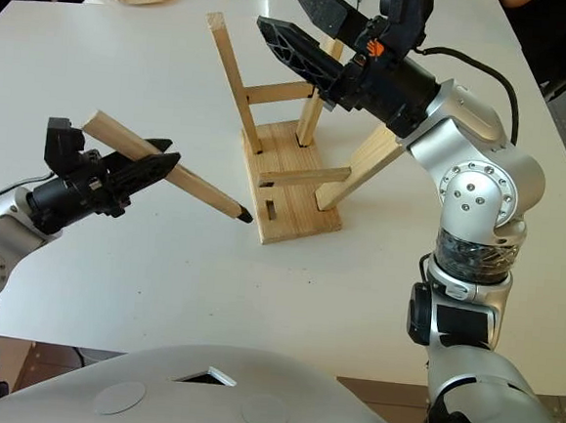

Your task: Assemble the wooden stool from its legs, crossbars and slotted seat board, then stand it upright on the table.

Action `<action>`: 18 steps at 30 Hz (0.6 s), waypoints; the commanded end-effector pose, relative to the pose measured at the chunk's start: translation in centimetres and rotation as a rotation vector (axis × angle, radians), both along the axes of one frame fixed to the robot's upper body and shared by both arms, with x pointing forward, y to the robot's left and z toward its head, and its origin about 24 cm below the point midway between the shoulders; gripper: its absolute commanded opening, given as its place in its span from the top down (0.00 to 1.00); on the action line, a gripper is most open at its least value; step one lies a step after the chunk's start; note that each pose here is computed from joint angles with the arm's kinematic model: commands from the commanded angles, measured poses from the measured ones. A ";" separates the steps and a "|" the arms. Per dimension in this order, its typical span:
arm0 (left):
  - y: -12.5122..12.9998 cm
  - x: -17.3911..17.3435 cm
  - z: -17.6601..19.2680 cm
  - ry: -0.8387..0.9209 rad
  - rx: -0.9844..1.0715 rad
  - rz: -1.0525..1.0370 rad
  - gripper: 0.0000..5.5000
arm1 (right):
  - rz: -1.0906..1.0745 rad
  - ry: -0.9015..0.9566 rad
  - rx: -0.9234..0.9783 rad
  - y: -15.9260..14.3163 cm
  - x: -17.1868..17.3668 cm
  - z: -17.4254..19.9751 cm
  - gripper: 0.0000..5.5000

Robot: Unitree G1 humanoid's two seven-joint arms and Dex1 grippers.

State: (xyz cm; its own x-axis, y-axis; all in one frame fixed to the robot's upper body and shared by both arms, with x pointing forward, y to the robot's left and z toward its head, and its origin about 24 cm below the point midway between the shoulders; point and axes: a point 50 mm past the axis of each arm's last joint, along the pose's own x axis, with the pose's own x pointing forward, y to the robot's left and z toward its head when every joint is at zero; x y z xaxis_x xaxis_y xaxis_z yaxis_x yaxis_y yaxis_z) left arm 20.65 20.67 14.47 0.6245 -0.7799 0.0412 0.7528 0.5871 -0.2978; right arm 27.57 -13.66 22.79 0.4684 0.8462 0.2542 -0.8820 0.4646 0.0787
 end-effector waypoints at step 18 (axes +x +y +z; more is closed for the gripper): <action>-5.1 -0.3 -0.5 -0.200 0.085 -0.162 0.63 | -0.514 0.117 -0.139 -10.0 4.6 -2.9 0.34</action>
State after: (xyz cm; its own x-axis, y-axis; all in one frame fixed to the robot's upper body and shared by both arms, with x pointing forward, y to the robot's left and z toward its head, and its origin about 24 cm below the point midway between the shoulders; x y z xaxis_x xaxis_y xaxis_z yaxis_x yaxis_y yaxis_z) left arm 20.41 15.87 14.47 0.4753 -0.8769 0.0713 0.8789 0.4695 -0.0848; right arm 31.96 -23.40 20.91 0.8319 0.5419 0.1195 -0.5526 0.8286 0.0894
